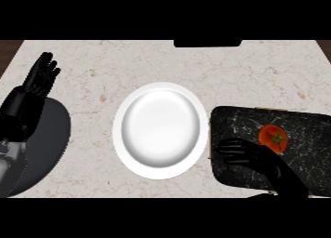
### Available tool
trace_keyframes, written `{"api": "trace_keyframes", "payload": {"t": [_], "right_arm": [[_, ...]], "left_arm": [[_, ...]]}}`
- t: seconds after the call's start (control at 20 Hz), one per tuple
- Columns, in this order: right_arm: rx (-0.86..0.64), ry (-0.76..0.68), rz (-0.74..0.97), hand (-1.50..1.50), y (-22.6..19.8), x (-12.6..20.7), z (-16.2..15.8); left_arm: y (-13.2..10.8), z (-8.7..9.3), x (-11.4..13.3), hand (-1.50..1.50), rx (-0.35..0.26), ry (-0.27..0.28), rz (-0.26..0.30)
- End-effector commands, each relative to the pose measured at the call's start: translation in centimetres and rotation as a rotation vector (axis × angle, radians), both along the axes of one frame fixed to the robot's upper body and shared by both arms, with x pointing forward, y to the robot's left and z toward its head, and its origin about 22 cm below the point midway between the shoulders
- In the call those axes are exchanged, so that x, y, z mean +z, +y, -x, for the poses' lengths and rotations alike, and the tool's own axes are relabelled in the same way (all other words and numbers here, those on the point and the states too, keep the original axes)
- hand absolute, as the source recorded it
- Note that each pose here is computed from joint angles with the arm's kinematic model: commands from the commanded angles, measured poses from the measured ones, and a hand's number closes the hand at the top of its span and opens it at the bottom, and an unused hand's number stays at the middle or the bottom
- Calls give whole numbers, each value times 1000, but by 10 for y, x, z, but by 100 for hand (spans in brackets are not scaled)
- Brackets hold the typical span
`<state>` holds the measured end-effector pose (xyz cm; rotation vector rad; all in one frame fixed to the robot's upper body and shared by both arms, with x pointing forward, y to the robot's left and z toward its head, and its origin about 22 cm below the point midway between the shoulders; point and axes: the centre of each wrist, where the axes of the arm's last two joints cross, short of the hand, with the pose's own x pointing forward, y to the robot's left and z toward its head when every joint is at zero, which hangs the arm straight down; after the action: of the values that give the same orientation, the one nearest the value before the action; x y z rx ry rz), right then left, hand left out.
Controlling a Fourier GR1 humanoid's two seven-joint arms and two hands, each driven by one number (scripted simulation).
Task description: Pick the tomato from the tray and place it in the plate
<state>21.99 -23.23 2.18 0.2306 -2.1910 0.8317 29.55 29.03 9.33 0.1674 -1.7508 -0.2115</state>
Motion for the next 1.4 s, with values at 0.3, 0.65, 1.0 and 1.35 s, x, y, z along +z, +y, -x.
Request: {"api": "trace_keyframes", "payload": {"t": [0.3,0.65,1.0,1.35], "right_arm": [[-235,-158,379,-150,-59,93,11],[-373,-66,889,-150,-76,137,20],[-381,75,1113,-150,-48,135,39],[-455,69,1150,-150,-50,124,4]], "left_arm": [[7,0,11,0,-6,14,-13],[-7,5,1,0,-15,7,1],[-18,10,14,0,-29,-5,10],[-2,5,10,0,-19,3,-1]]}}
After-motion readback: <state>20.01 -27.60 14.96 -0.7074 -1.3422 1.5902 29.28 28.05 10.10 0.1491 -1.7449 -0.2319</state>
